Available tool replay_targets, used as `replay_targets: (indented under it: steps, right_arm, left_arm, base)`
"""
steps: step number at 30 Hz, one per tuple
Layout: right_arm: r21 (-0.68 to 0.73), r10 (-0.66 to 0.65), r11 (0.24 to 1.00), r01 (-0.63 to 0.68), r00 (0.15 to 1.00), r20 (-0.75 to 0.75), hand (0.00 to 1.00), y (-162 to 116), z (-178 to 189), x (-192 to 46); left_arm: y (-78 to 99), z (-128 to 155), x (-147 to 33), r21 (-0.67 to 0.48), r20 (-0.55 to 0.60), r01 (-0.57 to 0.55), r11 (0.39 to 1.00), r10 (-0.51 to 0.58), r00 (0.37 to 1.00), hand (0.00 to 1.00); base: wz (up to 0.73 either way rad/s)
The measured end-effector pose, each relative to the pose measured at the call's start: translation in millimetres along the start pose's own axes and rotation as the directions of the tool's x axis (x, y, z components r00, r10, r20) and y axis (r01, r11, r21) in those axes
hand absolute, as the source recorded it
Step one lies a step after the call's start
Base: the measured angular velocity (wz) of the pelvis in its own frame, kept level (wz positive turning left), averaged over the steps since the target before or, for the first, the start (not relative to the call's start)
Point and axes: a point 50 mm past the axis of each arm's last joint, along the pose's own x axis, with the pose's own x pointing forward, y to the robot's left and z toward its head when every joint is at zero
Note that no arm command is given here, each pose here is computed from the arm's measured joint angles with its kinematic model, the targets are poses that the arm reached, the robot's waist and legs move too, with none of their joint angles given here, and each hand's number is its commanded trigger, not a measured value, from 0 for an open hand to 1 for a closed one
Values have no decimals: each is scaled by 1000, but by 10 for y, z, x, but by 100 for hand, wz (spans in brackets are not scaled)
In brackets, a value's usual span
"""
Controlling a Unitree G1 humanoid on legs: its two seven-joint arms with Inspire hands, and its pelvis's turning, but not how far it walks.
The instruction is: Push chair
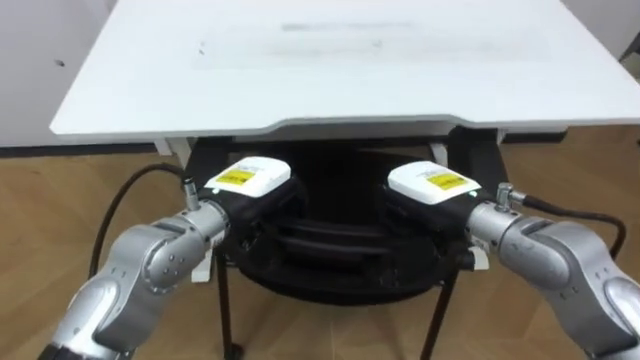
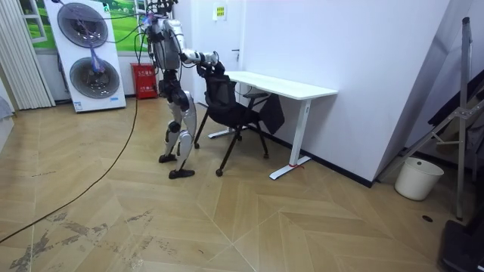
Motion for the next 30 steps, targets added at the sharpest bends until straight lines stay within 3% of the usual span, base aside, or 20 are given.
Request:
replay_targets:
  steps: [15,30]
  right_arm:
    - [11,-26,1000,26,1000,17,100,25,29,14]
    - [-56,-39,998,40,999,13,100,-1,84,-39]
  left_arm:
    - [24,-76,-7,6,-33,-25,1000,25,999,100]
    - [-11,-158,-102,-11,-71,-12,1000,11,997,100]
  base:
    - [29]
    - [-40]
